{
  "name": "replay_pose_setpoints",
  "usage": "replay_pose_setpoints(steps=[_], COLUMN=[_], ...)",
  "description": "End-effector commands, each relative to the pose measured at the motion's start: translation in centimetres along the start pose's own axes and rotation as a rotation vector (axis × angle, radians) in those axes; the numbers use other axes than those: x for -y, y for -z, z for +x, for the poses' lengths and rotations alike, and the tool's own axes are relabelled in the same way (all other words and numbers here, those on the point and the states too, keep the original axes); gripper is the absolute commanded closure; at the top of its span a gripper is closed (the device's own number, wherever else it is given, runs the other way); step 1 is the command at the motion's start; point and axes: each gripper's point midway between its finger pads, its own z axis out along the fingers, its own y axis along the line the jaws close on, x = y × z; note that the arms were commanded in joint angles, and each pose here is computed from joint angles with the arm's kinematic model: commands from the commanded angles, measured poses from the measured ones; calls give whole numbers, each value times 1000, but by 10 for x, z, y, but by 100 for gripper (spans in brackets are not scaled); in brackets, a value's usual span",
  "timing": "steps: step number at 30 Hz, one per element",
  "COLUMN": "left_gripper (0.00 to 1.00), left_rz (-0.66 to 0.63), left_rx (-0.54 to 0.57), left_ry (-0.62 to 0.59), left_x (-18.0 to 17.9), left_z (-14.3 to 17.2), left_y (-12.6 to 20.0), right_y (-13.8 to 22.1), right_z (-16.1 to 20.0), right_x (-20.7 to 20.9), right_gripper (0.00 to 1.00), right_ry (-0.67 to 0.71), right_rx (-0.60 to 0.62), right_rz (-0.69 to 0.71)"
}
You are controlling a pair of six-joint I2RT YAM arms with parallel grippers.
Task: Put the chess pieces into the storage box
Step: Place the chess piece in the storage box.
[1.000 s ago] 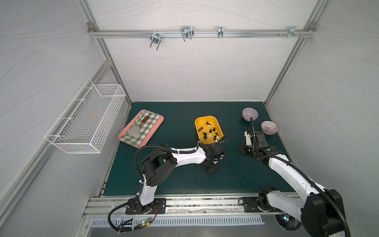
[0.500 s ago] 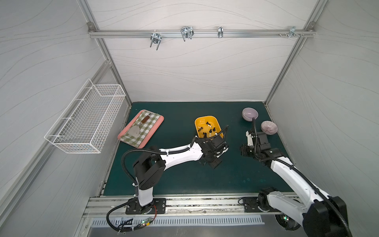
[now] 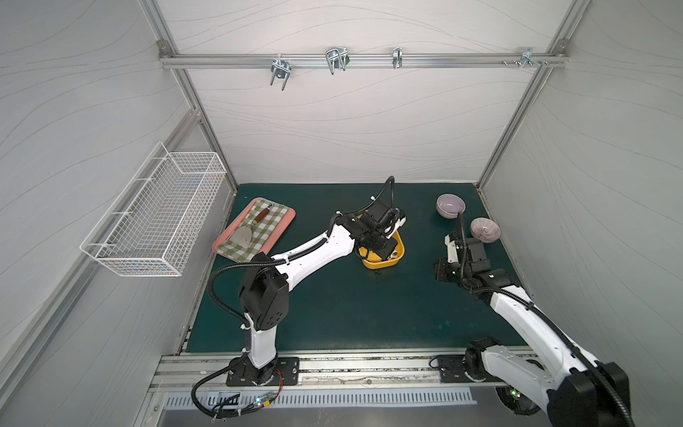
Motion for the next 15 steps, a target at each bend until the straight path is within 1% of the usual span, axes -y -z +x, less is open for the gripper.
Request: replay_pose_setpoints(steps=[1,4,8,15], left_gripper=[81,81,80,79], left_rz=[-2,-12,-37,-47], left_rx=[0,2,-9,-55], left_ry=[-6,27,37,83], left_x=[-19,-38,-61,-96], left_z=[-14,-26,-33,-34], left_y=[-9,-17,-32,-66], right_y=[1,2,2,5], right_z=[5,6,6,5], right_x=[1,0,-1,-3], right_gripper=[79,79,78,78], right_ry=[4,-4,-12,-10], right_rx=[-17,-20,-23,-36], right_rz=[-6,-12,-15,-16])
